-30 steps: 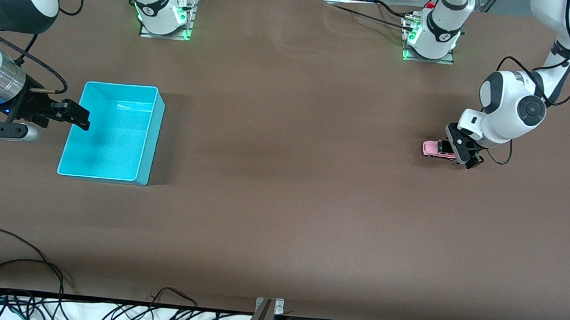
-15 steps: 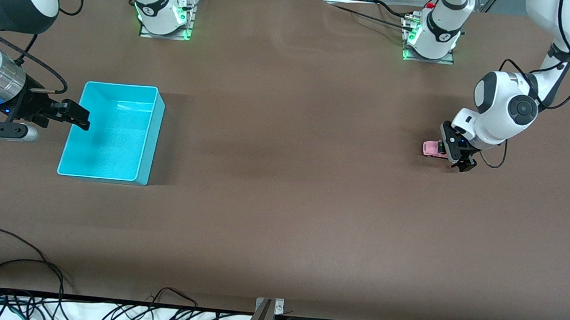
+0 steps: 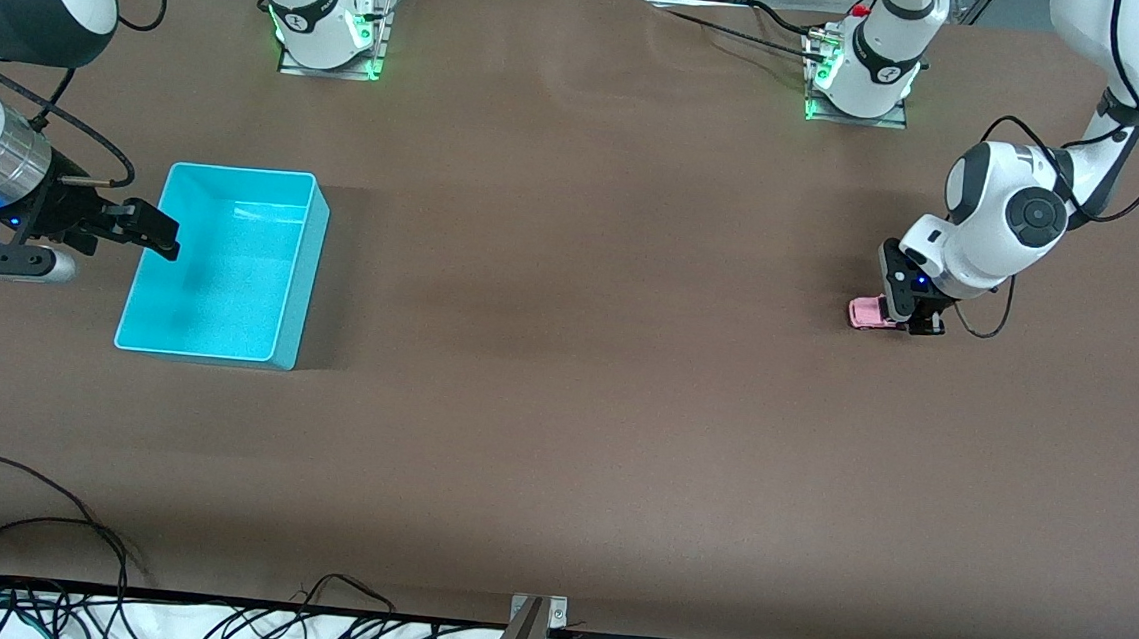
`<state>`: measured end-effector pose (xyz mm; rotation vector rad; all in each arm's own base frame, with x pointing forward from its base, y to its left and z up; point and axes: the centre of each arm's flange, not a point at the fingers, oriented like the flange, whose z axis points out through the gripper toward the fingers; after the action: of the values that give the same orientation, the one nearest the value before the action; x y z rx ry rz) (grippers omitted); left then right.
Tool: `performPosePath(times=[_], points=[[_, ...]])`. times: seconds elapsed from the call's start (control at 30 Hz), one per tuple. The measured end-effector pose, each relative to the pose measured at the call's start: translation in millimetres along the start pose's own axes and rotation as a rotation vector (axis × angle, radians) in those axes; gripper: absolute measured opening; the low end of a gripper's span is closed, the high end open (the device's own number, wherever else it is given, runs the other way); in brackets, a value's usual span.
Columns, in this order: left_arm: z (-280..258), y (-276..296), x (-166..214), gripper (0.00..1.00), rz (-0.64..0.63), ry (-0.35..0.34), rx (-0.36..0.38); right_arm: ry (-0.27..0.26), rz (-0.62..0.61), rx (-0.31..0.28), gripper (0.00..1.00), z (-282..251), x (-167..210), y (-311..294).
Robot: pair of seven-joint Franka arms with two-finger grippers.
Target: Wind and store pink jeep toy
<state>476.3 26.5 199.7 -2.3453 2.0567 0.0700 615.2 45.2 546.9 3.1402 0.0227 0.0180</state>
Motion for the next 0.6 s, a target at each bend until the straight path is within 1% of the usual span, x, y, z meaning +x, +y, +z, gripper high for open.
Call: performPosePath(times=[0.2,0.6], points=[[-3.4,-2.8,8.6,0.51,0.074,-0.028,0.021,0.000,0.000,0.000,1.00,0.0,0.0,0.2],[-8.3,-4.6,28.3,0.51,0.118,-0.028,0.035,0.000,0.000,0.000,1.00,0.0,0.0,0.3]])
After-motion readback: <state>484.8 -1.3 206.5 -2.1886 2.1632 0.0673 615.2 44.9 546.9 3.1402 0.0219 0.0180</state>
